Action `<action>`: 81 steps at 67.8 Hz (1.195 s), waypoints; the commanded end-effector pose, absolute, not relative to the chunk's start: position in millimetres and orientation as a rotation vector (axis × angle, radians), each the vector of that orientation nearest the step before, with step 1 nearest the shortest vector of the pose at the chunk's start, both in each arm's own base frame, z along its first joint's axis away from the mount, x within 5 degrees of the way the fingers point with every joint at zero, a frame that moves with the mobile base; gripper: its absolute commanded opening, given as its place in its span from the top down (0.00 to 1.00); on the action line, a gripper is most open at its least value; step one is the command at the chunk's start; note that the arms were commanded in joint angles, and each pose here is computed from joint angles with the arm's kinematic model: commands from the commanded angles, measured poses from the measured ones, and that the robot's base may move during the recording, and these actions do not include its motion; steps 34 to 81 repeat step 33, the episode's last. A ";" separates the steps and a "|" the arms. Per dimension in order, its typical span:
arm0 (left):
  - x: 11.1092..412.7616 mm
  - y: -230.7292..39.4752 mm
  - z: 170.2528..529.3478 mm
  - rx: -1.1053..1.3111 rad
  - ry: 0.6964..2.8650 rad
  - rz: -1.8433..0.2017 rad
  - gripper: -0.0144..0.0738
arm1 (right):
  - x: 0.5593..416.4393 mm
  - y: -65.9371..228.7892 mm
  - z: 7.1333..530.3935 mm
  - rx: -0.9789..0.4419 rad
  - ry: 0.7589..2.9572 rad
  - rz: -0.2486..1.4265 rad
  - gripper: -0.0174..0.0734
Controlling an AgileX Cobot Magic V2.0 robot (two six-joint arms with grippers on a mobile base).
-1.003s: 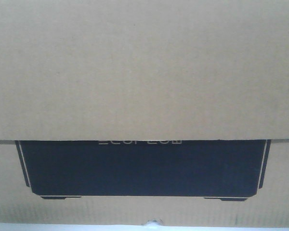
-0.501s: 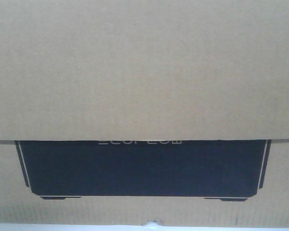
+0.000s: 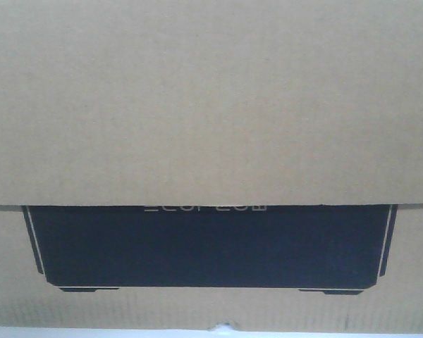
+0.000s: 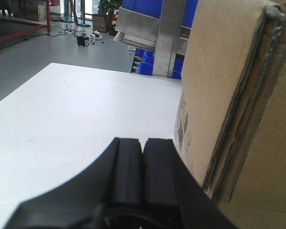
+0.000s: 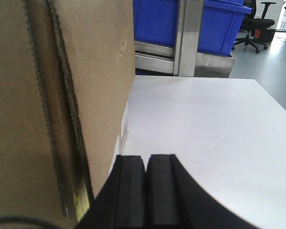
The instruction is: Grab box from left shelf to table start
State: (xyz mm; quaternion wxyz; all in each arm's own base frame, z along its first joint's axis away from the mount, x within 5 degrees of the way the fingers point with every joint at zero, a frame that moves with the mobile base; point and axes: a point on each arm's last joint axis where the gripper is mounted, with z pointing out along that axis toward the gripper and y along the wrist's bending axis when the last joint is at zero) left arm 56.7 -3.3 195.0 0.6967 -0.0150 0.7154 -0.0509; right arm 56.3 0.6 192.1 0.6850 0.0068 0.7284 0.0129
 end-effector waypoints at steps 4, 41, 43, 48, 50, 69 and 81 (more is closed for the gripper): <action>55.1 -2.1 206.2 -0.046 1.482 -0.113 0.94 | 56.4 0.3 198.4 0.019 1.546 0.026 0.75; 55.1 -2.1 206.2 -0.050 1.482 -0.118 0.94 | 56.4 0.3 198.4 0.019 1.546 0.026 0.75; 55.1 -2.1 206.2 -0.050 1.482 -0.118 0.94 | 56.4 0.3 198.4 0.019 1.546 0.026 0.75; 55.1 -2.1 206.2 -0.050 1.482 -0.118 0.94 | 56.4 0.3 198.4 0.019 1.546 0.026 0.75; 55.1 -2.1 206.2 -0.050 1.482 -0.118 0.94 | 56.4 0.3 198.4 0.019 1.546 0.026 0.75; 55.1 -2.1 206.2 -0.050 1.482 -0.118 0.94 | 56.4 0.3 198.4 0.019 1.546 0.026 0.75; 55.1 -2.1 206.2 -0.050 1.482 -0.118 0.94 | 56.4 0.3 198.4 0.019 1.546 0.026 0.75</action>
